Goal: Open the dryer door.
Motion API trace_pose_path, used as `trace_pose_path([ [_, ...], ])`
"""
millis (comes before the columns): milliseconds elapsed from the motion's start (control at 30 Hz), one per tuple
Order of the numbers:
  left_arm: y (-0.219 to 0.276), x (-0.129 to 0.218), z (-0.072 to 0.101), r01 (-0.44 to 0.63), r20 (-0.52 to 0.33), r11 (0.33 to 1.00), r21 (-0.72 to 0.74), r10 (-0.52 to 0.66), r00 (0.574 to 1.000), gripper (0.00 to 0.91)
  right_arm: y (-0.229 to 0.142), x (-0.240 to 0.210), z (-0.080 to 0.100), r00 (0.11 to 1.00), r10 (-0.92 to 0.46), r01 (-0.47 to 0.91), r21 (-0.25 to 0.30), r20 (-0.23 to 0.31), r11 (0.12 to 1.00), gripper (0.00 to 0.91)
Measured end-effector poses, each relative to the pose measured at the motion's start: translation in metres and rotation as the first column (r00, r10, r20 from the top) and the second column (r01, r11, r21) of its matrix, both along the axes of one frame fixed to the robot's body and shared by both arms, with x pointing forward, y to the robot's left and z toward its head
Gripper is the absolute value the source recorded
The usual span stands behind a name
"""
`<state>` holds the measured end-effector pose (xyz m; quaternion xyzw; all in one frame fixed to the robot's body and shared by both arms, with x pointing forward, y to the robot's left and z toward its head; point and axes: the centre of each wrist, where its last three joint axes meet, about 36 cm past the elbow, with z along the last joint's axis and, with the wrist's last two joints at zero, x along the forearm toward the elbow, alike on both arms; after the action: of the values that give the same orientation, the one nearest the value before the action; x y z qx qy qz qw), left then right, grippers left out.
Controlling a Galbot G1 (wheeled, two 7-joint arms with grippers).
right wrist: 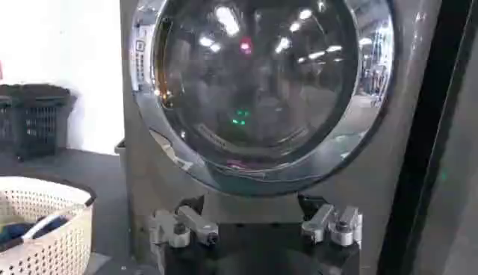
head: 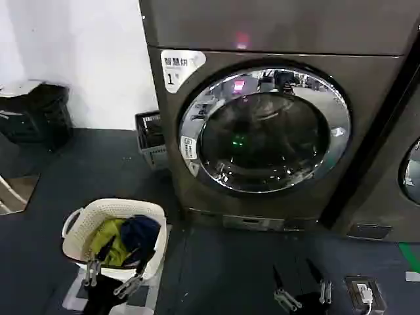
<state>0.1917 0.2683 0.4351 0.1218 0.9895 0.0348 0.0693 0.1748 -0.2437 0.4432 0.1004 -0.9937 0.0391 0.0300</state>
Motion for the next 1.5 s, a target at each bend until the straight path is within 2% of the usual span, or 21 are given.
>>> trace_pose_path([
  [233,-0.01,0.002,0.007,0.018,0.003,1.0,-0.025,-0.018,1.0,0.907,-0.026,0.048,0.016,0.989,0.129,-0.13,0.005,0.07,0.991,0.907],
  [400,-0.017,0.003,0.01,0.019,-0.03,0.999,-0.039,-0.021,0.999,0.907,-0.039,0.084,0.021,0.973,0.206,-0.208,0.01,0.105,0.978,0.907],
  [600,-0.018,0.004,0.015,0.03,-0.03,0.999,-0.044,-0.031,0.999,0.907,-0.051,0.133,0.031,0.942,0.304,-0.304,-0.023,0.141,0.952,0.907],
  [833,-0.02,0.003,0.017,0.05,-0.049,0.998,-0.045,-0.052,0.997,0.907,-0.06,0.189,0.043,0.897,0.411,-0.399,-0.101,0.164,0.911,0.907],
  [1000,-0.022,0.004,0.017,0.054,-0.034,0.997,-0.054,-0.056,0.998,0.907,-0.051,0.227,0.045,0.861,0.481,-0.47,-0.103,0.166,0.876,0.907],
  [1267,-0.02,0.006,0.017,0.04,-0.013,0.998,-0.055,-0.041,0.999,0.907,-0.017,0.296,0.045,0.795,0.579,-0.573,-0.089,0.181,0.815,0.907],
  [1500,-0.016,0.008,0.018,0.011,0.008,0.998,-0.068,-0.01,1.0,0.907,0.013,0.344,0.045,0.76,0.629,-0.623,-0.091,0.164,0.777,0.907],
])
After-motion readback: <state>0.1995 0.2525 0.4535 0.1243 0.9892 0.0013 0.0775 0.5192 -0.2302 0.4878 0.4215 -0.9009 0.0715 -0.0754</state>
